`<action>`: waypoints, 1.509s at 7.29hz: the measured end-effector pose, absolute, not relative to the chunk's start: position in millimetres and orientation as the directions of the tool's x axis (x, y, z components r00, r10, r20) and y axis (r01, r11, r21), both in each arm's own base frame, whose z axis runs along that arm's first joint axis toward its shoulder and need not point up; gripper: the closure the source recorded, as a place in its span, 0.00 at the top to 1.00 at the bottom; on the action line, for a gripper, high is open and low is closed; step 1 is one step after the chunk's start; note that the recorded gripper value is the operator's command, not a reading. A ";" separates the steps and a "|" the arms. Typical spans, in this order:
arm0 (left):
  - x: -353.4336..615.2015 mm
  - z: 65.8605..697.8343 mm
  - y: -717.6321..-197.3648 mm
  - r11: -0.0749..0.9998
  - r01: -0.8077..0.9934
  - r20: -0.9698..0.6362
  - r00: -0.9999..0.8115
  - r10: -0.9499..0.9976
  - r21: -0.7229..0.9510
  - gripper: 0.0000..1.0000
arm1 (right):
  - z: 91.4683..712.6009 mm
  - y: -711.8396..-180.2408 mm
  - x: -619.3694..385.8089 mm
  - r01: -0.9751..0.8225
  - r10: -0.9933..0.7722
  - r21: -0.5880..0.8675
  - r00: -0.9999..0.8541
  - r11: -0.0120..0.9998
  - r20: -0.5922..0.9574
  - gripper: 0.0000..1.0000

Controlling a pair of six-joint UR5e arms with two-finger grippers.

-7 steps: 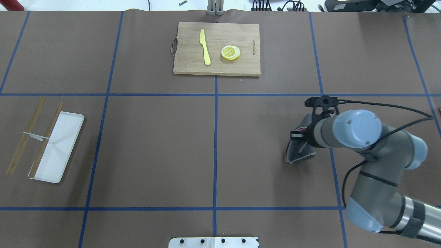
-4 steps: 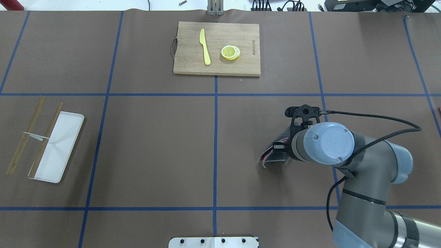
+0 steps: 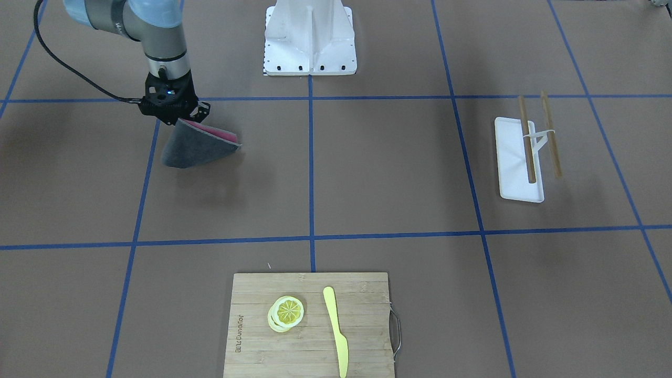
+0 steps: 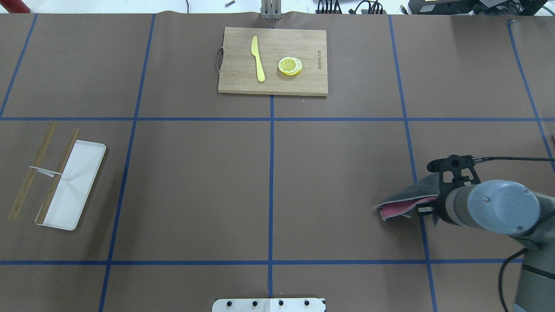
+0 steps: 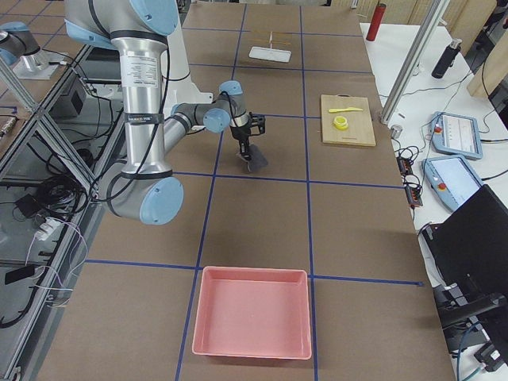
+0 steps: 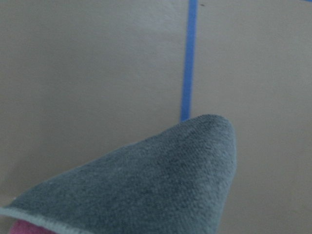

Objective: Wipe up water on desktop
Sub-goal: 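Wipe the towel back and forth over the table with the right gripper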

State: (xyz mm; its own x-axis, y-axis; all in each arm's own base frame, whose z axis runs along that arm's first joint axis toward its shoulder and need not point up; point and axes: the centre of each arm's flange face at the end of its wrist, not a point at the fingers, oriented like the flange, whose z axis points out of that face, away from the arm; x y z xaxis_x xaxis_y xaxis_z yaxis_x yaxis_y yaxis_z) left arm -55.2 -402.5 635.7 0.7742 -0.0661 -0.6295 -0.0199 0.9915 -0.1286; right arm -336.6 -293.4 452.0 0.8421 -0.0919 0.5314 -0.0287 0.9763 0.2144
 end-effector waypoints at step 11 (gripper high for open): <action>-55.1 634.9 -403.8 0.992 -0.020 -0.630 0.774 -0.064 -0.126 0.99 | 470.7 -391.8 -354.0 -0.065 -0.120 0.254 0.751 0.965 0.649 0.00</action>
